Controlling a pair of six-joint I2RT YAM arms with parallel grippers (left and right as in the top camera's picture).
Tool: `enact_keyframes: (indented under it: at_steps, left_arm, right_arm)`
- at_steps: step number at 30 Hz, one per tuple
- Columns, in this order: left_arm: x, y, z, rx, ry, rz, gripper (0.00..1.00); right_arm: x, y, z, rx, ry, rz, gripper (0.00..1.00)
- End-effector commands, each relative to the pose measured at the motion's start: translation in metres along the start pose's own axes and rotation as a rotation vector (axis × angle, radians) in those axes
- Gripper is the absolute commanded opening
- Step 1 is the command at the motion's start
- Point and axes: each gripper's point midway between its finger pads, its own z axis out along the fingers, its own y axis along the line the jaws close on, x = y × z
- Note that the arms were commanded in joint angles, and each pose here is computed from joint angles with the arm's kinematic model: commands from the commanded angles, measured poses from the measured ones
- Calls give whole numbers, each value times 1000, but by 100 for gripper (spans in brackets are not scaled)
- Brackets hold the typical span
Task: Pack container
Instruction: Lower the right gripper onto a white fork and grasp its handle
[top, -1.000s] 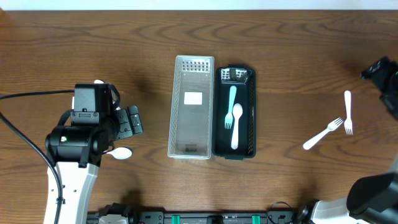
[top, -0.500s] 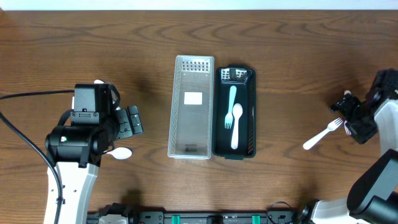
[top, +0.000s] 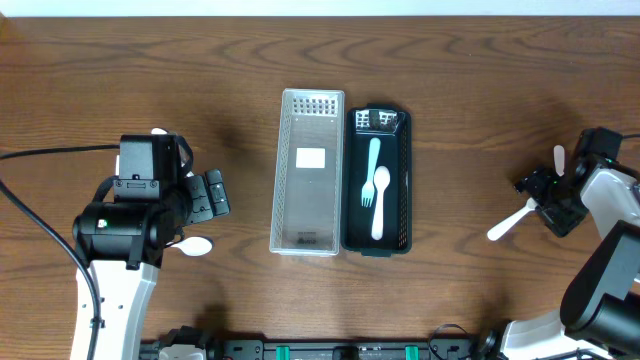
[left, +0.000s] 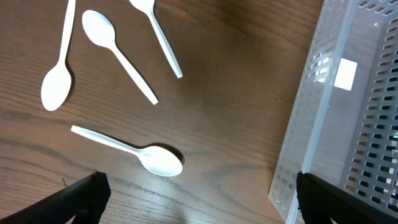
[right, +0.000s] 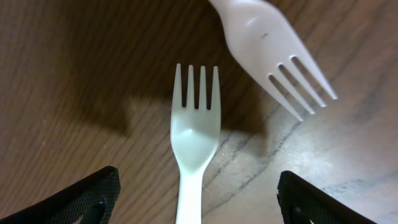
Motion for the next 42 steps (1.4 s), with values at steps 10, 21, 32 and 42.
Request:
enact_keyframes:
  at_steps: [10,21,32,42]
  left_arm:
    - [-5,2,-3,-7,-14,-17,98]
    - [-5,2,-3,-7,-15,-17,98]
    - [-5,2,-4,-7,-15,-17,98]
    - [-5,2,-3,-7,-14,-17,98]
  right_arm:
    - [11,-1,23,29,59,4,80]
    - [17,-5,24,49,87,5,65]
    - [20,-7,24,55,99,5,48]
    - [23,-8,24,57,110,6,33]
